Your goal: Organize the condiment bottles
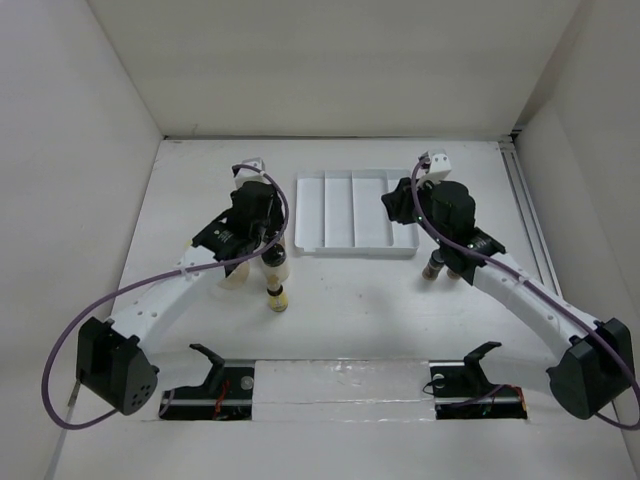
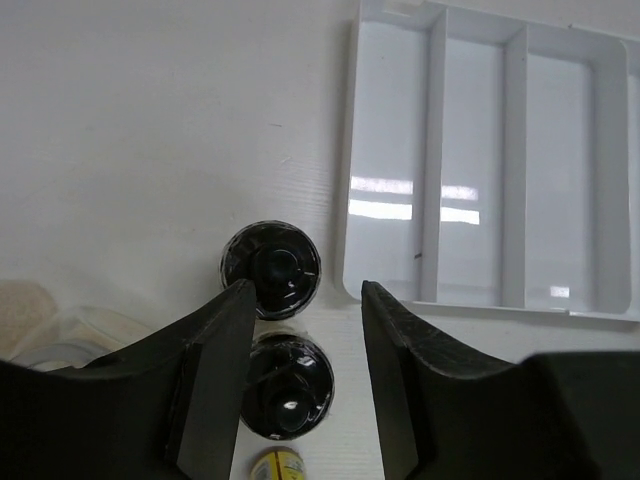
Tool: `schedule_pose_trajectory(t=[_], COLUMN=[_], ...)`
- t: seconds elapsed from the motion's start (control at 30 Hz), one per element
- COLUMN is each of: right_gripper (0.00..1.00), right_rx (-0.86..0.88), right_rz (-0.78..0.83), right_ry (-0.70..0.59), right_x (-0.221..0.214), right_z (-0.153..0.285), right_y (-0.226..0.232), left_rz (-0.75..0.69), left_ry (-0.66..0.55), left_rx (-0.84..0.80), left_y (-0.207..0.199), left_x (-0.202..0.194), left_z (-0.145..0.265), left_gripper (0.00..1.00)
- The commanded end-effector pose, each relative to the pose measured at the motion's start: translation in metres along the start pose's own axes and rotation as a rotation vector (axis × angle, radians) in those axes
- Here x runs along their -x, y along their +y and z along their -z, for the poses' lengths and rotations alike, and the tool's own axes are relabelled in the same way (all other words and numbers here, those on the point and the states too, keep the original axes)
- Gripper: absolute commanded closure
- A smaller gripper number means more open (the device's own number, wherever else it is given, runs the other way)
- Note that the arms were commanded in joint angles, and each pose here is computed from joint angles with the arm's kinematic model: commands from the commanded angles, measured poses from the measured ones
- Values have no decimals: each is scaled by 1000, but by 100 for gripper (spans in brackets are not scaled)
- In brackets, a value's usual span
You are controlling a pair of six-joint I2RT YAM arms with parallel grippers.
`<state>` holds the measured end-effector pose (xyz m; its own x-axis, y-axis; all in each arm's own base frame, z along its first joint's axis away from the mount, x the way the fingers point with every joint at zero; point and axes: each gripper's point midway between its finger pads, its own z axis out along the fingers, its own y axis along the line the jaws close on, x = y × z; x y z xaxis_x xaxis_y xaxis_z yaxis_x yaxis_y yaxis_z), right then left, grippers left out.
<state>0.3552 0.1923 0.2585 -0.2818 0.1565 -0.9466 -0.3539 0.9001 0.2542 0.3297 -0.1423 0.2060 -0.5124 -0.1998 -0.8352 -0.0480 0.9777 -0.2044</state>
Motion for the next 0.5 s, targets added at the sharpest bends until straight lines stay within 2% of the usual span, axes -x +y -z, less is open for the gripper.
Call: schedule_pose_trajectory(t=[0.0,0.47], right_gripper=[55,55], right_rx=[46,73], right_rz=[-8,-7], right_ry=[-8,9], right_x=[6,1], right_z=[-6,-7], right_y=[9,14], left_rz=[32,24], left_ry=[-21,9], left_rx=[3,138], left_y=[-6,9], left_x=[3,-15], left_z=[-8,-37], left_gripper=[57,63])
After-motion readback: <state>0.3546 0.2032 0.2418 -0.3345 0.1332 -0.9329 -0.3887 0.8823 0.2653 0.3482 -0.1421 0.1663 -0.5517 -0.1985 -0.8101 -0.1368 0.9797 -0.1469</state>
